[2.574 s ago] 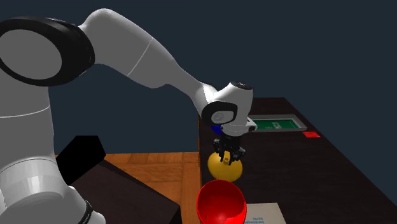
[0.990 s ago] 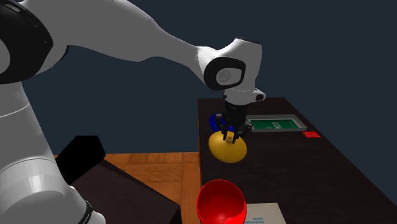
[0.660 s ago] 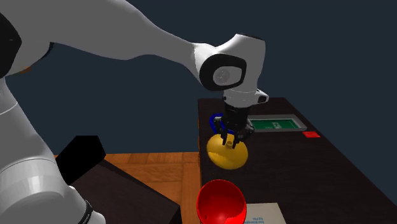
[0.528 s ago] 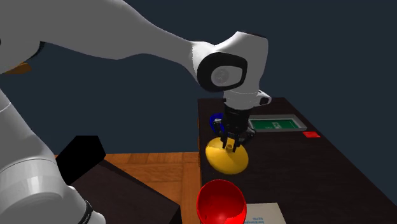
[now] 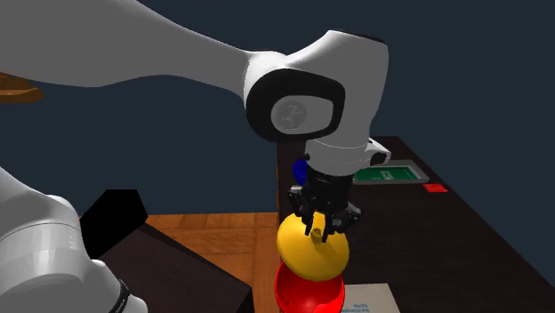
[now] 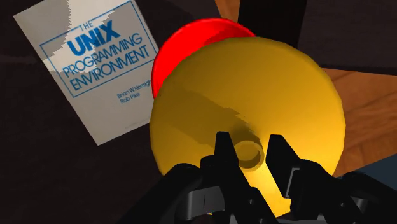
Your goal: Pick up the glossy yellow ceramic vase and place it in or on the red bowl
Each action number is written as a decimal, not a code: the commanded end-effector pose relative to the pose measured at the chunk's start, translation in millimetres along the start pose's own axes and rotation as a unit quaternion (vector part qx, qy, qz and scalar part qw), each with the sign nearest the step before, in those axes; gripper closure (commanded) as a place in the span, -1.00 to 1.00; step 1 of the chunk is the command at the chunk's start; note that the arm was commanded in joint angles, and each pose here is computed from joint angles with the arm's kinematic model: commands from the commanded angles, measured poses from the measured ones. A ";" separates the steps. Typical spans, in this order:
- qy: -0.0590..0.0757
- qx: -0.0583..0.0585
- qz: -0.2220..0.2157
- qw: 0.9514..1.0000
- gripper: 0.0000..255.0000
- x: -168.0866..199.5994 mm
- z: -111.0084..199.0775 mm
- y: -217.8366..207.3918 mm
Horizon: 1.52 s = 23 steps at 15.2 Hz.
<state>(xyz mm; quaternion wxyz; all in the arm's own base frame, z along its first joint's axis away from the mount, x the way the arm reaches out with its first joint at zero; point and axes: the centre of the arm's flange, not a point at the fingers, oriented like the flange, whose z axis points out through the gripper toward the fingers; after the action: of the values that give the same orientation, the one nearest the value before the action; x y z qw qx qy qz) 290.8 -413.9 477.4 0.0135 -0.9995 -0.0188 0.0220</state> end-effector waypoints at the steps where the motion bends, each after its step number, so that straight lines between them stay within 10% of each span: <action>1: 0.000 0.000 -0.001 1.000 1.00 -13.8 0.7 4.7; 23: 0.000 0.000 -0.001 1.000 1.00 -9.1 109.5 7.7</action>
<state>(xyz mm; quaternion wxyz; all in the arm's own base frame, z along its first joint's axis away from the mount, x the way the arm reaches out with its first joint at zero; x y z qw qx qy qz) 277.3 -419.0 370.2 0.0136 -0.9995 -0.0195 0.0223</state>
